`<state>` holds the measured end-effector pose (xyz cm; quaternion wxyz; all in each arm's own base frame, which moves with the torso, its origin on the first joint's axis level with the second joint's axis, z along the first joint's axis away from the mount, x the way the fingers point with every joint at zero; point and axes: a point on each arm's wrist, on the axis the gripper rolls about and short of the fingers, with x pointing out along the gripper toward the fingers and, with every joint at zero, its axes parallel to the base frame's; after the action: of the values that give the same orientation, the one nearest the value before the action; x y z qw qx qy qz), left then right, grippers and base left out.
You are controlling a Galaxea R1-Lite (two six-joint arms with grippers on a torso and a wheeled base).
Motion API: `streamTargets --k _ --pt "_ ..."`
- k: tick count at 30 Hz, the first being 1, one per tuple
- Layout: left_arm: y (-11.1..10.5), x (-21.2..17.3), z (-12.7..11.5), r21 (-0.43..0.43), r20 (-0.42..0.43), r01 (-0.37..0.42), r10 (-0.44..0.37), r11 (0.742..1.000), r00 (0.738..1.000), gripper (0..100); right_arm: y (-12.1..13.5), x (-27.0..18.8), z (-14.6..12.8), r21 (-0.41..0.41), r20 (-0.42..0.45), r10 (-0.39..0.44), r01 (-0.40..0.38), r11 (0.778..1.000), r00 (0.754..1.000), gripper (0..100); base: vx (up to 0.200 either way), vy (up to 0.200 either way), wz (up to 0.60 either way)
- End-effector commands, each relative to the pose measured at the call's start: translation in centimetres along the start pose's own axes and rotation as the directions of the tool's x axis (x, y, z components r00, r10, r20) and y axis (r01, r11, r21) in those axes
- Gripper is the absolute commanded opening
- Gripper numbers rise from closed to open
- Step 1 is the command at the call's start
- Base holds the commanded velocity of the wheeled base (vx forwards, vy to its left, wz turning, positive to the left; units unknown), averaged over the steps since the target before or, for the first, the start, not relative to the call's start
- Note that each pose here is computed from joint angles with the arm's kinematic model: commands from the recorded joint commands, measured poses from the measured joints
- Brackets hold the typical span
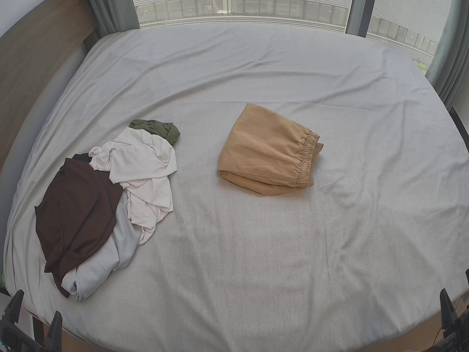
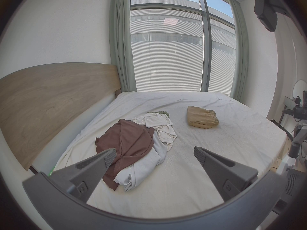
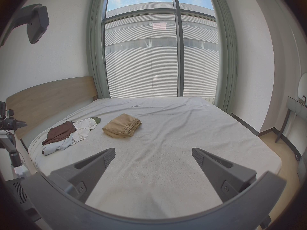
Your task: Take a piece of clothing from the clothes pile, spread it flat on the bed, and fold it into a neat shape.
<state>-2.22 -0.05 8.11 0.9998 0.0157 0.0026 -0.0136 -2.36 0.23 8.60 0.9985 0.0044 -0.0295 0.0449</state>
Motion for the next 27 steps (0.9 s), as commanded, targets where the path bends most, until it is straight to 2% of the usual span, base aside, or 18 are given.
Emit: streamTargets --k 1,2,5,9,12,14,16,19,22,23,24,25,27 --pt "-0.04 -0.06 -0.57 -0.007 0.004 -0.003 0.003 1.0 1.0 100 0.11 0.02 -0.47 0.009 -0.003 0.055 -0.055 0.998 0.999 100 0.0 0.0 0.0" --pt "-0.04 -0.06 -0.57 -0.007 0.004 -0.003 0.003 1.0 1.0 100 0.11 0.02 -0.47 0.009 -0.003 0.055 -0.055 0.998 0.999 100 0.0 0.0 0.0" --pt "-0.05 -0.06 -0.56 -0.021 0.005 -0.001 0.001 1.0 1.0 100 -0.06 0.04 -0.47 -0.016 -0.004 -0.025 0.025 1.0 1.0 100 0.0 0.0 0.0" --pt "-0.04 -0.06 -0.56 -0.025 0.005 -0.001 0.001 1.0 1.0 100 -0.05 0.03 -0.49 -0.03 -0.004 -0.018 0.017 0.999 1.0 100 0.0 0.0 0.0" --pt "-0.04 -0.06 -0.56 -0.03 0.005 -0.002 0.003 1.0 1.0 100 0.08 0.03 -0.54 -0.007 -0.014 0.045 -0.045 0.999 0.999 100 0.0 0.0 0.0" --pt "-0.04 -0.06 -0.56 -0.027 0.005 -0.001 0.001 1.0 1.0 100 0.08 0.04 -0.53 -0.03 -0.015 0.044 -0.044 0.999 0.999 100 0.0 0.0 0.0" --pt "-0.04 -0.06 -0.56 -0.027 0.005 -0.001 0.001 1.0 1.0 100 0.03 0.01 -0.46 -0.063 -0.008 0.01 -0.011 0.998 1.0 100 0.0 0.0 0.0" --pt "-0.04 -0.06 -0.56 -0.033 0.005 -0.002 0.003 0.999 1.0 100 -0.01 0.03 -0.44 -0.076 0.0 -0.007 0.007 0.997 1.0 100 0.0 0.0 0.0" --pt "-0.02 -0.06 -0.56 -0.038 0.005 -0.01 0.01 0.999 1.0 100 0.09 0.04 -0.45 -0.088 -0.003 0.039 -0.039 0.995 0.999 100 0.0 0.0 0.0" --pt "-0.01 -0.06 -0.56 -0.042 0.005 -0.012 0.012 0.999 1.0 100 0.28 0.02 -0.52 -0.078 -0.022 0.12 -0.121 0.99 0.993 100 0.0 0.0 0.0" --pt "-0.01 -0.06 -0.56 -0.042 0.005 -0.012 0.012 0.999 1.0 100 0.34 0.02 -0.51 -0.048 -0.039 0.15 -0.152 0.987 0.988 100 0.0 0.0 0.0" --pt "-0.01 -0.06 -0.56 -0.041 0.005 -0.012 0.012 0.999 1.0 100 0.34 -0.04 -0.52 -0.008 -0.061 0.15 -0.151 0.989 0.987 100 0.0 0.0 0.0" --pt "-0.01 -0.06 -0.56 -0.038 0.005 -0.012 0.012 0.999 1.0 100 0.33 -0.05 -0.44 -0.01 -0.08 0.138 -0.139 0.99 0.987 100 0.0 0.0 0.0"
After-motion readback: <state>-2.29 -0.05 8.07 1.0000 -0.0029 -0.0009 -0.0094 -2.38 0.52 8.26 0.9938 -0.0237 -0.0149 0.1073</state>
